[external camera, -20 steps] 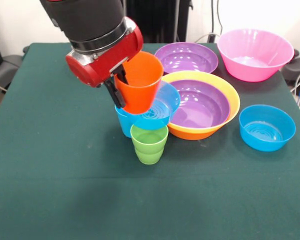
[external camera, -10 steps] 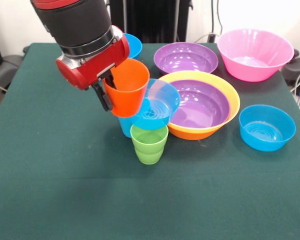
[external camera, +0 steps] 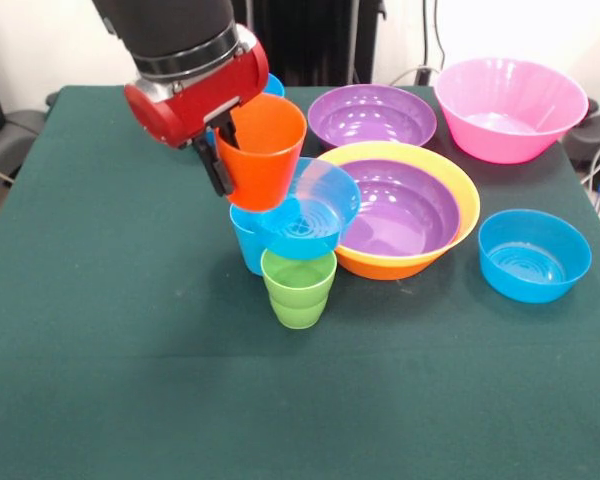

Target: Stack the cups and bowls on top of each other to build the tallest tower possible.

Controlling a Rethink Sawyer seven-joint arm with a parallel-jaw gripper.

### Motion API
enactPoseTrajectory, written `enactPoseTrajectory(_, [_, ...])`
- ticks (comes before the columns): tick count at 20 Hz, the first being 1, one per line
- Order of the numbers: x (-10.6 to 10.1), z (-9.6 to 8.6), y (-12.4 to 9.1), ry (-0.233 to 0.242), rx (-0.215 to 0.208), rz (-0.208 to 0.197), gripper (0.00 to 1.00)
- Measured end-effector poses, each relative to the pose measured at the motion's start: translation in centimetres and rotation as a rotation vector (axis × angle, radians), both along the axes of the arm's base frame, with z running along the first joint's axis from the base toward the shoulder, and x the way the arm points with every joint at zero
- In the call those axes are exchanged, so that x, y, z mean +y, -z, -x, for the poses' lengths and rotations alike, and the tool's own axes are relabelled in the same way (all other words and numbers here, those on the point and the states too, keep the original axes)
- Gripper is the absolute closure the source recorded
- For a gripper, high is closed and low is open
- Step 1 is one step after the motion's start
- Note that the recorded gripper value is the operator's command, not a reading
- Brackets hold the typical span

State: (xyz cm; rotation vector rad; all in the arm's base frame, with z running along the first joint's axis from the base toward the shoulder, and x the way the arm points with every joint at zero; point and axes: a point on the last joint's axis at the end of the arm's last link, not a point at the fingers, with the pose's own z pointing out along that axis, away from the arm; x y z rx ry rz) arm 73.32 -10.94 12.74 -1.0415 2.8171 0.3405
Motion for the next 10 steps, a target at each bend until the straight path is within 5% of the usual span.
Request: enactPoseTrajectory(10, [0.5,0.0,-1.9,0.012,-0.034,0.002,1.0])
